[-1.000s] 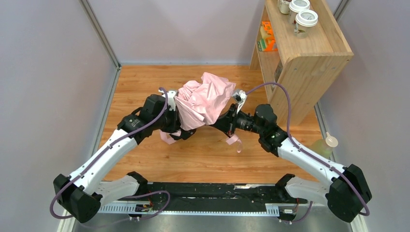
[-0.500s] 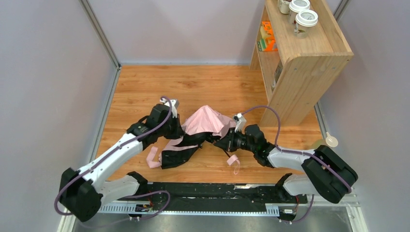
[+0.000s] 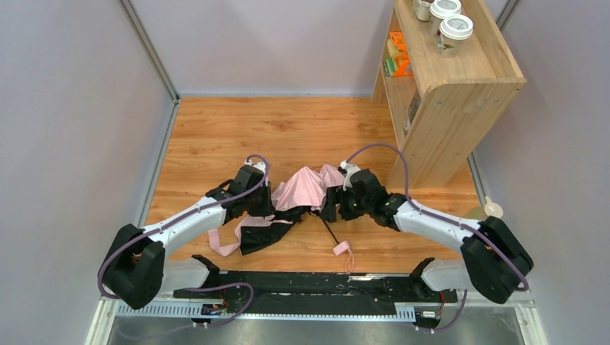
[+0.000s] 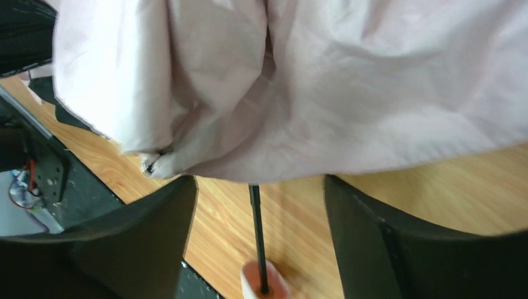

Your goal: Put away the umbrella

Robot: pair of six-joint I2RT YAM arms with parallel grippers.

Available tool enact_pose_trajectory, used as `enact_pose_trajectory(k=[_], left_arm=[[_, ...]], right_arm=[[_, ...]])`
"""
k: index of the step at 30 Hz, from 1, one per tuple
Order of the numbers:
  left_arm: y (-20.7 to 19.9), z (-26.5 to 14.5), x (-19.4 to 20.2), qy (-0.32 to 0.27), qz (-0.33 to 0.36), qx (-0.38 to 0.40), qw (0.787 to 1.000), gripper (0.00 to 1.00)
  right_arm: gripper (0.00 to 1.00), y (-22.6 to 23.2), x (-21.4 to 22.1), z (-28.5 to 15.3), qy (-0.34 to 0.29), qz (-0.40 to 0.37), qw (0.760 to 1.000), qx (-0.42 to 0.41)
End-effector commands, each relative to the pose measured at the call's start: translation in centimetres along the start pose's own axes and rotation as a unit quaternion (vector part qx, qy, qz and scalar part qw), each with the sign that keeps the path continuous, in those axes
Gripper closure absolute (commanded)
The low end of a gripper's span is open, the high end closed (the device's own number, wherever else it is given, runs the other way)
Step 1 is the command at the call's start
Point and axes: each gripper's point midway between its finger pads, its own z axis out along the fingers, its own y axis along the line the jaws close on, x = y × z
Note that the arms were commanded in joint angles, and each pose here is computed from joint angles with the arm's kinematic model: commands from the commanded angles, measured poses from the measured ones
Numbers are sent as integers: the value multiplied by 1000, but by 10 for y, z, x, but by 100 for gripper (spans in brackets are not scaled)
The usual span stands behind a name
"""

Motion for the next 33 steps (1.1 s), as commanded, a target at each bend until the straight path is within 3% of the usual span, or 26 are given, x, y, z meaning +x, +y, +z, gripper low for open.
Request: enact_pose_trajectory(k=[1, 2, 7, 12, 18, 22, 26, 31, 33], left_arm=[[-11, 0, -7, -22, -16, 31, 999, 100], [-13, -1, -6, -21, -15, 39, 999, 100], [-16, -5, -2, -21, -23, 53, 998, 100], [-10, -7, 2, -24, -21, 44, 999, 100], [6, -2, 12, -9, -15, 8, 1000, 100], [17, 4, 27, 9, -21, -8, 1000, 100], [20, 9, 38, 17, -30, -7, 999, 100], [24, 14, 44, 17, -38, -7, 999, 100], [24, 14, 45, 17, -38, -4, 999, 100]], right_arm=[[9, -14, -8, -54, 33, -75, 993, 89], [1, -8, -17, -62, 26, -79, 993, 89], [0, 23, -74, -62, -8, -64, 996, 66], [0, 41, -103, -25, 47, -51, 997, 39], [0, 12, -99, 26, 124, -68, 987, 80], [0, 4, -65, 55, 185, -73, 979, 52], [0, 1, -42, 77, 194, -72, 977, 45], [0, -8, -12, 95, 221, -107, 964, 97], [0, -6, -21, 90, 199, -98, 971, 92]])
